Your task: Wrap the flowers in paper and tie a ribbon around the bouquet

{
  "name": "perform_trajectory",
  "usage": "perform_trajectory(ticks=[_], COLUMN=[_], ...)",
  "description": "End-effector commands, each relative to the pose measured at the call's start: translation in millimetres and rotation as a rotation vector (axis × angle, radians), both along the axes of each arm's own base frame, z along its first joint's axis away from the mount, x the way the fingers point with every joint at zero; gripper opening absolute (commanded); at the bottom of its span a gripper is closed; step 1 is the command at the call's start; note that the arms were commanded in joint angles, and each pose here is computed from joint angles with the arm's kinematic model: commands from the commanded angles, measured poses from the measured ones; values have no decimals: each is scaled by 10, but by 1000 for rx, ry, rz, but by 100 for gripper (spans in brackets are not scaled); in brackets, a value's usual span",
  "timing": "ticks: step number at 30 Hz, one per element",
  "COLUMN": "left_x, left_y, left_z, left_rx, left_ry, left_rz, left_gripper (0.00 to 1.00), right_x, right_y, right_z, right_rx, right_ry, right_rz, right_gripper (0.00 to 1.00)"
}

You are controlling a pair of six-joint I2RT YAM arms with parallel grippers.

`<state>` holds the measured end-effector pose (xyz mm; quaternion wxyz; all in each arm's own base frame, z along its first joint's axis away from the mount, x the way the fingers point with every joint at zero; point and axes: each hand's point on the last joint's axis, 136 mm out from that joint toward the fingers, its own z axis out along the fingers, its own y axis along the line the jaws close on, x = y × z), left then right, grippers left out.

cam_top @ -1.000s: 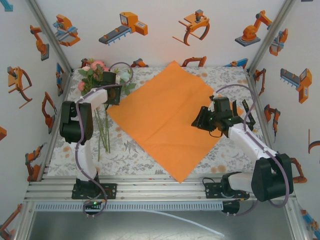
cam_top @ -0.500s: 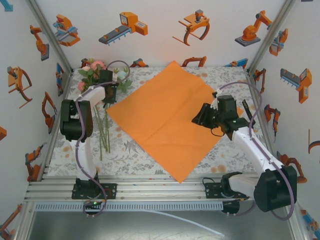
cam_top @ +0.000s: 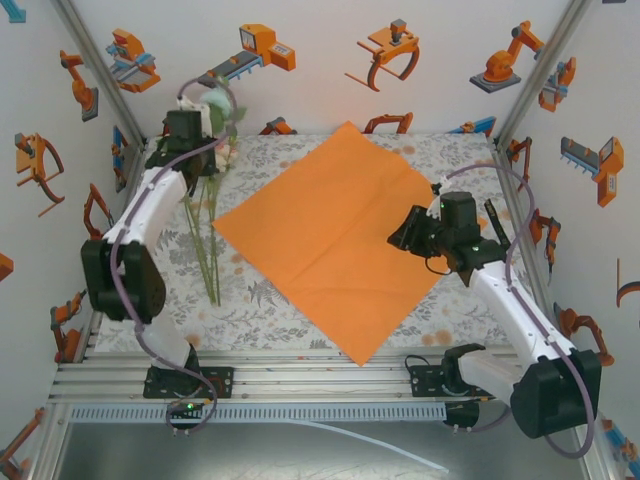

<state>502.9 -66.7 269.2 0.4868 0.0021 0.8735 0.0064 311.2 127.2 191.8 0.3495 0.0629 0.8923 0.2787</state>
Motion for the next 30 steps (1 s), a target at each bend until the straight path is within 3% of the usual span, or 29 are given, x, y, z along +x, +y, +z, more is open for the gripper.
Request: perform_trajectory(ticks=[1,4,7,12,16,22,30], left_x=[-102,-46,109,340,519,699,838], left_y=[-521,-1145,-1822,-2687,-2934,-3033,-3111], left_z=[588,771,660,208,-54,-740,-1259], left_rx=[-383,-607,-659,-696,-757,-712,-689], left_ry=[-175,-219,-186,-123,-116,-16,21], left_rz=[-104,-238,-330,-415,-407,-353,-339], left_gripper=[0,0,0,0,0,0,0], right_x=[18,14,-10,-71,-123,-163,-162], right_y=[-56,-66,-44,102,97,47,58], right_z=[165,161,142,164,197,158,132], right_rx=[-3,2,11,76,85,45,44], right_ry=[-45,-46,-37,-60,-85,-82,-73], right_rz=[-42,-51,-41,36,41,39,47], right_gripper=[43,44,46,64,70,72,73])
